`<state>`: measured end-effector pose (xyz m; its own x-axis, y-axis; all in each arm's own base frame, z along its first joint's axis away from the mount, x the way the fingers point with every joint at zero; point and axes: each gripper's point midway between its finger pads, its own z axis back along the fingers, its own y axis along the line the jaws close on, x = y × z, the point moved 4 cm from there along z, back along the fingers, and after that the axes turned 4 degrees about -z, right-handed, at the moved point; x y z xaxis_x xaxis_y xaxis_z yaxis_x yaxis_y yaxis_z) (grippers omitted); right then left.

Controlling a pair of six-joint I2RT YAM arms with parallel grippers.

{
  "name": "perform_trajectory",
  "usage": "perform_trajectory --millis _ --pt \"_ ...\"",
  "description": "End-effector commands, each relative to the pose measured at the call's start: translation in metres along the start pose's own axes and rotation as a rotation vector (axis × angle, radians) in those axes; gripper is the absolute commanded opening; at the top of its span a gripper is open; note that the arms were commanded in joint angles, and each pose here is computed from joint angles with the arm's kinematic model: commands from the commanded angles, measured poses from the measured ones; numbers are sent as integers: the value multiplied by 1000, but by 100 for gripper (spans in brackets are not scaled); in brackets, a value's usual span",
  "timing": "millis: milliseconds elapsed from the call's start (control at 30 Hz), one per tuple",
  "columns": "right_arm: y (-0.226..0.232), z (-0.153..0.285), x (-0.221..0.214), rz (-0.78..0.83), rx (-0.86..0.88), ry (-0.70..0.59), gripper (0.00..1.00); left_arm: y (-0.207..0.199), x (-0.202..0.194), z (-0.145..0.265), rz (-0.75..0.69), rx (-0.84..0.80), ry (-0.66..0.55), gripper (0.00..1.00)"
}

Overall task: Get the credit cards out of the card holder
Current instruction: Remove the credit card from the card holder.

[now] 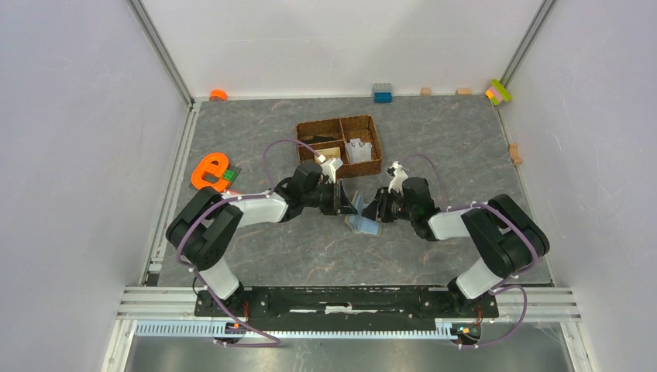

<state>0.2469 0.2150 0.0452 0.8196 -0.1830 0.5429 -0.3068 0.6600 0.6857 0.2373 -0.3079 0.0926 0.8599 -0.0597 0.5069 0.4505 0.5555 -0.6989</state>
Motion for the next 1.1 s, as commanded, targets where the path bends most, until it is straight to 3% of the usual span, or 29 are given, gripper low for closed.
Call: perform_trajectory --millis 0,267,367,467,500,600,733,1067 --pt "6 0 17 60 -6 -59 34 -29 15 6 -83 -109 -37 8" --pt "3 -7 11 46 5 -26 35 -44 14 6 -77 -220 -25 7" --pt "6 -7 11 40 19 -12 37 -36 15 6 -71 -158 -31 7" --pt "10 3 20 76 -1 -60 51 -21 15 6 -70 -41 -34 6" --pt "11 8 24 96 -8 -87 61 -18 15 7 -64 -19 -36 5" --pt "16 21 28 135 2 -165 75 -15 16 5 -53 -6 -35 4" --pt "22 24 30 187 18 -188 77 -11 15 4 -46 12 -27 3" --pt "20 14 25 138 28 -148 77 -22 15 7 -63 -59 -37 4"
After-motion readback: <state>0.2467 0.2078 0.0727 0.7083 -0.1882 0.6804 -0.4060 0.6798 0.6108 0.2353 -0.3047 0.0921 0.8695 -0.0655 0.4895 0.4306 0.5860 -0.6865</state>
